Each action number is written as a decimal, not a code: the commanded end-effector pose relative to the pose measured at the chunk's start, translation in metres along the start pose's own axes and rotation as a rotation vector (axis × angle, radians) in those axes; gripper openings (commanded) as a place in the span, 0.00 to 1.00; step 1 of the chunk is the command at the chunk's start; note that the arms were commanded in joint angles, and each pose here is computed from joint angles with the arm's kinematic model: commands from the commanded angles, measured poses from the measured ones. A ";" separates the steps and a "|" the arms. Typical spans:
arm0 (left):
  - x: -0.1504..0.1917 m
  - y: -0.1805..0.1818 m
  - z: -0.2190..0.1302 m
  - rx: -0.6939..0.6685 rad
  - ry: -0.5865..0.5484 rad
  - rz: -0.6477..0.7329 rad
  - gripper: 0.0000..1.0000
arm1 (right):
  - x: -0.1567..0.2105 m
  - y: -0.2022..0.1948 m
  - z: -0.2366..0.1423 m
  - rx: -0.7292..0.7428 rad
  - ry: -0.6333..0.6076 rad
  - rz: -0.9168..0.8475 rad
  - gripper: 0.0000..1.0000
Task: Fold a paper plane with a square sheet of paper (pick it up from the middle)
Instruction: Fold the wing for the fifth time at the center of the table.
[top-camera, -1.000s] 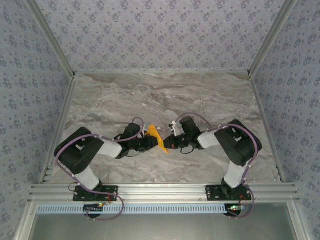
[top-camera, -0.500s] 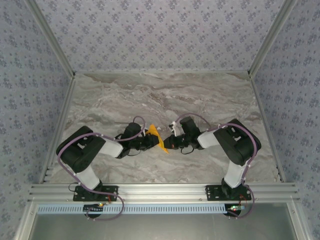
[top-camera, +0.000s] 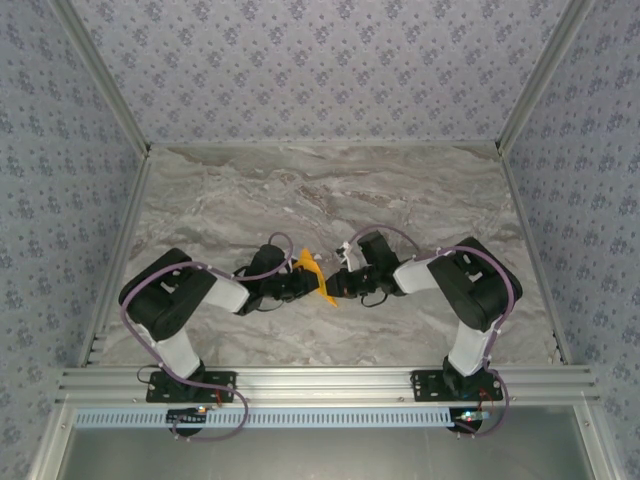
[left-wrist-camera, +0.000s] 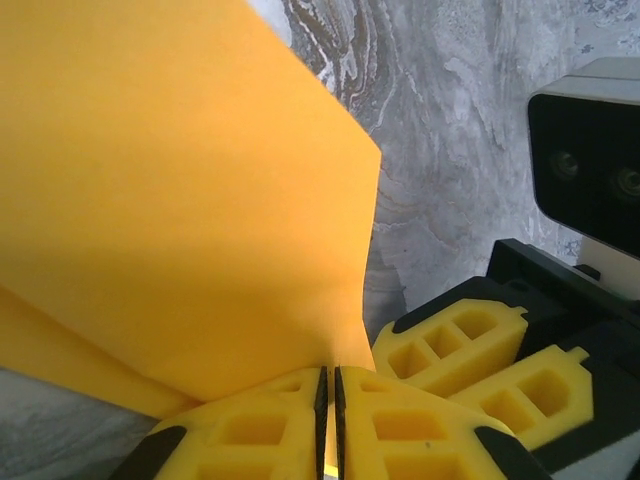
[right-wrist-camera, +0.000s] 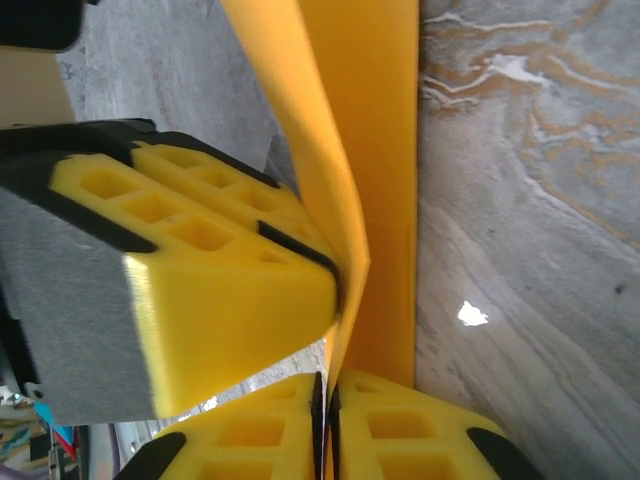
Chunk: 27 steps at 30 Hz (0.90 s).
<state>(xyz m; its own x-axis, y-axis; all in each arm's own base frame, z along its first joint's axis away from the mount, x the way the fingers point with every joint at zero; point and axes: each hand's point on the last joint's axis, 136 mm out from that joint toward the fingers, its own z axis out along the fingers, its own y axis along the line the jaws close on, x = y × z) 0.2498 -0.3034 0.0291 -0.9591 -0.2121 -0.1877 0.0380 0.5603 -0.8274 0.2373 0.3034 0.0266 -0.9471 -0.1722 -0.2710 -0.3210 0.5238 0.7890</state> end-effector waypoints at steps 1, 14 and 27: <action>-0.003 0.003 0.005 -0.027 -0.007 0.002 0.14 | 0.011 -0.007 -0.002 0.053 0.047 0.001 0.19; -0.003 0.008 0.006 -0.052 -0.005 -0.009 0.13 | 0.022 -0.009 -0.012 0.162 0.096 -0.129 0.24; -0.002 0.017 0.005 -0.095 -0.004 -0.018 0.13 | 0.035 -0.029 -0.001 0.152 0.141 -0.041 0.06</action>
<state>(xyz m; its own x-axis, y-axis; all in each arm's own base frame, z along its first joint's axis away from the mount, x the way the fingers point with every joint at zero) 0.2514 -0.3033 0.0266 -0.9613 -0.2140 -0.1734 0.0185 0.5781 -0.8158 0.2261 0.2886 0.0191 -0.9044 -0.2947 -0.3086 -0.4264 0.5935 0.6826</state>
